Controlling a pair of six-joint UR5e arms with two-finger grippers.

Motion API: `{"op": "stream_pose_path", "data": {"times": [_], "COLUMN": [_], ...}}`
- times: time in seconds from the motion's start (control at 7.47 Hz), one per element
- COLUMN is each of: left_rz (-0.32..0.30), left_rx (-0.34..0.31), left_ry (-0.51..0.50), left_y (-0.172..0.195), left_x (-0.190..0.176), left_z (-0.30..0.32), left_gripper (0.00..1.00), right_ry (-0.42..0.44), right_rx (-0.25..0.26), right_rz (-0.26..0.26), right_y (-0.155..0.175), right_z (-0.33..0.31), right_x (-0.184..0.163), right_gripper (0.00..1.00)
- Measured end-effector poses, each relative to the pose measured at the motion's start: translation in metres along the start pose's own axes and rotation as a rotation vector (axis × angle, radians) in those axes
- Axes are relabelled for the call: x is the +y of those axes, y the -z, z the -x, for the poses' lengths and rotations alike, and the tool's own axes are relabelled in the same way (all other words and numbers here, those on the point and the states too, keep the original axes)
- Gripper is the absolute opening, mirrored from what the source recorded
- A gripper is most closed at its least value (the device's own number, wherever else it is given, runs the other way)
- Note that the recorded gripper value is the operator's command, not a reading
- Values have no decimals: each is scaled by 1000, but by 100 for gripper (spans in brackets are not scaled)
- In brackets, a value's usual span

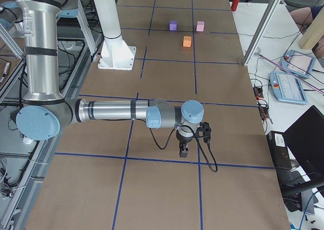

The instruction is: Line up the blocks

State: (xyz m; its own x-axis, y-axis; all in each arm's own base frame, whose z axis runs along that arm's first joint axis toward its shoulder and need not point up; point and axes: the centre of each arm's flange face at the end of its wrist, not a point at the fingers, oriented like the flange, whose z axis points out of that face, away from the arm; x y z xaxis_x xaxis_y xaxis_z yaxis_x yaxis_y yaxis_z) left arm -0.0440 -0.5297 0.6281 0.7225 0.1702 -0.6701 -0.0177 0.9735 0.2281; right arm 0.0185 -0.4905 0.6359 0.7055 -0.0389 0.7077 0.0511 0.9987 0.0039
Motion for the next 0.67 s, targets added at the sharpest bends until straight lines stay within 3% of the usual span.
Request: {"op": "stream_pose_path", "data": {"times": [0.67], "left_rz": [-23], "left_rx": [5], "left_ry": [-38], "left_y": [-3], "left_x": [-2], "left_z": [-7], "left_gripper": [100], "right_ry": [-1], "right_rx": [0], "right_rz": [1], "right_y": [0], "right_z": [0], "right_x": [0], "right_gripper": [100]}}
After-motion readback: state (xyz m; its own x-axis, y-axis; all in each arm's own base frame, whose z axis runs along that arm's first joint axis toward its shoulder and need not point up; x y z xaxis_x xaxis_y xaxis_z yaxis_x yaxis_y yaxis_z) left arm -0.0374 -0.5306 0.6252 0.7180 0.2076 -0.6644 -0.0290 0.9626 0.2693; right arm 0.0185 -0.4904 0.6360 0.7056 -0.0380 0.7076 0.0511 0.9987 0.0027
